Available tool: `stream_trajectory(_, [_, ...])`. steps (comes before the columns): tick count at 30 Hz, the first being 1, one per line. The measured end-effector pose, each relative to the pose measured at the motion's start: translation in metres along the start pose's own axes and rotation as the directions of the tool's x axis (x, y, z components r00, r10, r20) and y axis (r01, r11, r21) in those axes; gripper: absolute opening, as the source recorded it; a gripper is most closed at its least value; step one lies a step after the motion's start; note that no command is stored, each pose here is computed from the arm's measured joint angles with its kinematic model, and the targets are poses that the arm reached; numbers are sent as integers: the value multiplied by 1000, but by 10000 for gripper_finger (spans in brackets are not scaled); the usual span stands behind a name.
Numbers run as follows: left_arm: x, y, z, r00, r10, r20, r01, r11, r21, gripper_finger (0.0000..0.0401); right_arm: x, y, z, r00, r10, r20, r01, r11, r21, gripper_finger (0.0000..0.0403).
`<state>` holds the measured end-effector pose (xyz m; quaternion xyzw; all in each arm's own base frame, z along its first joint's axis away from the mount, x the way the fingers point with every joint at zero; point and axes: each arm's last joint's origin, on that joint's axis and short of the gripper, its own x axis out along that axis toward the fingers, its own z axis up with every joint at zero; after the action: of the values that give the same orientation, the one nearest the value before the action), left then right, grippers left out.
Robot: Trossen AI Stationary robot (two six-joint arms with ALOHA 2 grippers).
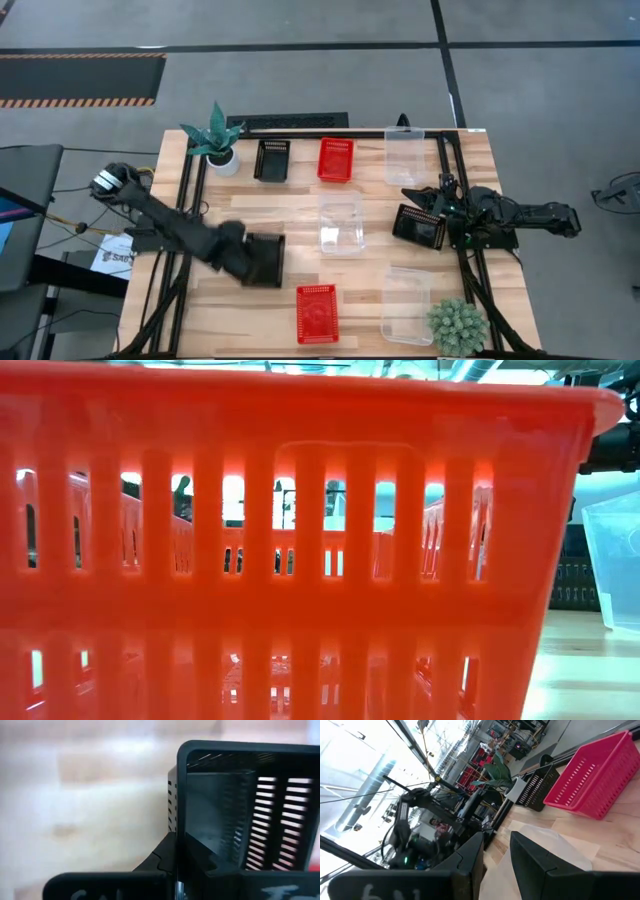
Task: Stack baskets by color
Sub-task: Stack the bottom black bin on the top black bin
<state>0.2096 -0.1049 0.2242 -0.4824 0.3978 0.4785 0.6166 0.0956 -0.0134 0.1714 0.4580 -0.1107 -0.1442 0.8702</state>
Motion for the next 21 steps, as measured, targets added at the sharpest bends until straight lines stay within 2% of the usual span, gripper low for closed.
stream_trajectory(11, [6, -8, 138, 993, -9, 118, 6, 1000, 25, 0, 0, 0, 0, 1000, 0, 1, 0, 1000, 0, 119])
stream_trajectory(17, [15, 1, 198, 988, -49, 149, 52, 999, -15, 0, 0, 0, 0, 1000, 0, 1, 0, 1000, -1, 119])
stream_trajectory(21, [19, 11, 230, 981, -85, 174, 93, 995, -39, 0, 0, 0, 0, 1000, -1, 1, 1, 1000, -1, 119])
